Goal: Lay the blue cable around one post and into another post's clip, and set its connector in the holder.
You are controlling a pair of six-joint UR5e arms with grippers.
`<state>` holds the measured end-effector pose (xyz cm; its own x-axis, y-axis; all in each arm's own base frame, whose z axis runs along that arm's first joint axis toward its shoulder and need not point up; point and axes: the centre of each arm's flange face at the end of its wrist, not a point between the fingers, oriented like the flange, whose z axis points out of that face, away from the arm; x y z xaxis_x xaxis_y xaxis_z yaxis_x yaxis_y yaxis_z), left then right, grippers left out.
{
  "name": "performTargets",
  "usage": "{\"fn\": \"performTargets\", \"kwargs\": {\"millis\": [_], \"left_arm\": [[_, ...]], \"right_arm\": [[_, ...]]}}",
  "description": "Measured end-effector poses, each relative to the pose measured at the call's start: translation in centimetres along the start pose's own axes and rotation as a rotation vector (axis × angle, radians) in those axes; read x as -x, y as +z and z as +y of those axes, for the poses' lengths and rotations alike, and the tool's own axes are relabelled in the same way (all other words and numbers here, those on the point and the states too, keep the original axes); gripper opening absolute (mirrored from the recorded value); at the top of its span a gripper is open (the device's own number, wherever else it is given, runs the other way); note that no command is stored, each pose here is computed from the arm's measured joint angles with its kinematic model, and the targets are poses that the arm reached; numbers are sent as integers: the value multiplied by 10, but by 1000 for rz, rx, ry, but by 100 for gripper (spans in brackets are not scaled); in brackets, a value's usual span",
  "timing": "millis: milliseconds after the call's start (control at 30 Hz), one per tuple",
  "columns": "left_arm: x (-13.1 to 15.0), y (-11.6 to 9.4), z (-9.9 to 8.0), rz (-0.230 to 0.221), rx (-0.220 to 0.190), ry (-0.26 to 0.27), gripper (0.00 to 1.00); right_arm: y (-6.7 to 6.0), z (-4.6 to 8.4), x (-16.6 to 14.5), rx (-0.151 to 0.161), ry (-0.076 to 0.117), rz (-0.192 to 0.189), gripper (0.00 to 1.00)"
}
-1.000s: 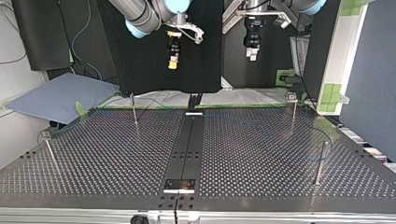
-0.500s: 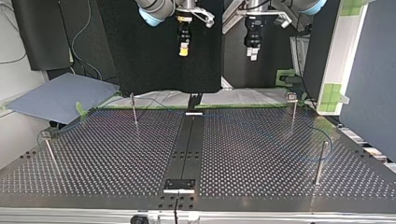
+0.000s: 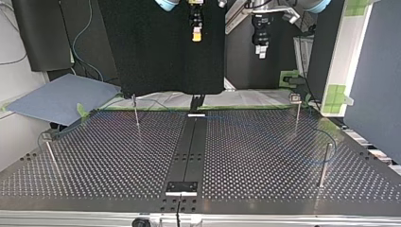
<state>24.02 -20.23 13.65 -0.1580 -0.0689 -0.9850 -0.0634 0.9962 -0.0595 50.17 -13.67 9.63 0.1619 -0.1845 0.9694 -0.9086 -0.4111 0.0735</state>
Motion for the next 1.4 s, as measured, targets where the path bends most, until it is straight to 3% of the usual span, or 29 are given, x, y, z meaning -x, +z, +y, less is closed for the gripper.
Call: {"fn": "performTargets", "kwargs": {"millis": [200,300,400,600,800,1000,1200,1400], "left_arm": [[1,3,9,-3,63,13,98],[2,4,13,-6,92,16,98],[2,5,14,-7,96,15,98],[3,9,11,-16,60,-15,98],[4,11,5,-38,7,-66,98],[-1,6,4,-48,-47,-87,98],[0,6,-2,-75,-97,-103,98],[1,7,-3,-84,-112,-107,98]], "right_arm": [[5,20,-5,1,58,19,100],[8,29,-11,-1,71,31,100],[11,39,-16,-4,74,44,100],[16,58,-21,-7,86,65,100],[30,73,-22,-7,89,61,100],[44,87,-24,20,93,60,100],[48,91,-25,19,87,59,100],[48,90,-24,12,83,58,100]]}}
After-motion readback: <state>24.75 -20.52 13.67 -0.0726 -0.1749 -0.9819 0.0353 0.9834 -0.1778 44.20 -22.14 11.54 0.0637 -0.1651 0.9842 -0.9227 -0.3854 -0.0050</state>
